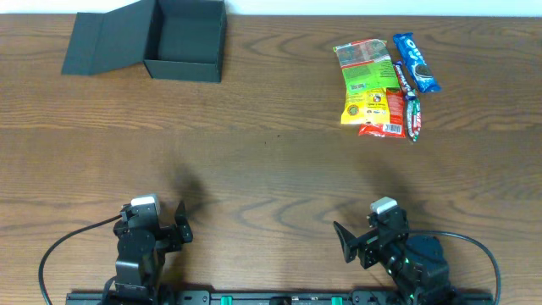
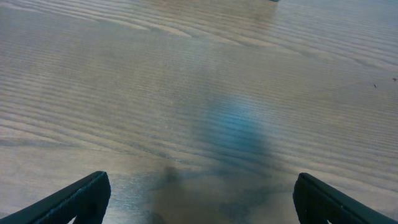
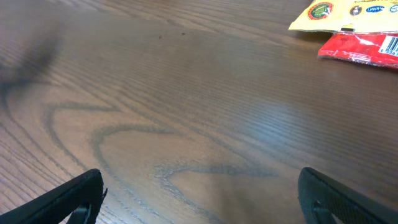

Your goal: Pack container

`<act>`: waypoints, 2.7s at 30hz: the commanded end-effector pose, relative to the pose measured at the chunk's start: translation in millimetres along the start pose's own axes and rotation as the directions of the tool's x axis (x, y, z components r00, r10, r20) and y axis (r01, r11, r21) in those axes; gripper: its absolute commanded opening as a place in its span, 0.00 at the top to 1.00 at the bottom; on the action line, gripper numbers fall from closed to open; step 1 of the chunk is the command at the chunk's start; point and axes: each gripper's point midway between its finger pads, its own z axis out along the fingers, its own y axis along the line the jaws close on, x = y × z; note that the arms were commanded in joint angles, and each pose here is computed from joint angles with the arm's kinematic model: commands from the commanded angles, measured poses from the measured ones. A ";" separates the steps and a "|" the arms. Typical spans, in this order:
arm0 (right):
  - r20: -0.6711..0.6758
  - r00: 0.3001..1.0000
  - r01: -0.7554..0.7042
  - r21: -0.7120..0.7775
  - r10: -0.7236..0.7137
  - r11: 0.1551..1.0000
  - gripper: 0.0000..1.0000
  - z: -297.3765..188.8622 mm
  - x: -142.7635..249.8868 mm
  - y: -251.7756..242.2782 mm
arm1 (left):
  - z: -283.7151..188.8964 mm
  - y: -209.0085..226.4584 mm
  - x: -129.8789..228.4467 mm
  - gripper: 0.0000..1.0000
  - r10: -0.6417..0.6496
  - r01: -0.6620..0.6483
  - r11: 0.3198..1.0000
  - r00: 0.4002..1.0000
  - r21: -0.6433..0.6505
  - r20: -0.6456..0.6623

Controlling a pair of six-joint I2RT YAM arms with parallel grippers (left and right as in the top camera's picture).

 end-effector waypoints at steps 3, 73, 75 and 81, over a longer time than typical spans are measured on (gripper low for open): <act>0.004 1.000 0.015 0.009 -0.015 1.000 0.01 0.3 0.5 -1.1 | 1.7 2.5 2.6 0.05 -0.012 0.012 1.000 1.000 -0.012 -0.001; 0.004 1.000 0.015 0.009 -0.015 1.000 0.01 0.3 0.4 -1.1 | 135.0 -100.1 -274.8 0.13 0.000 -0.006 0.995 0.998 0.096 0.063; 0.004 1.000 0.015 0.009 -0.015 1.000 0.01 0.3 0.4 -1.1 | 155.8 -91.2 -286.6 0.30 -0.018 0.017 1.000 0.997 0.015 0.081; 0.004 1.000 0.015 0.009 -0.015 1.000 0.01 0.3 0.5 -1.1 | 226.4 -79.1 -304.4 0.57 -0.018 0.027 0.992 0.996 -0.121 0.082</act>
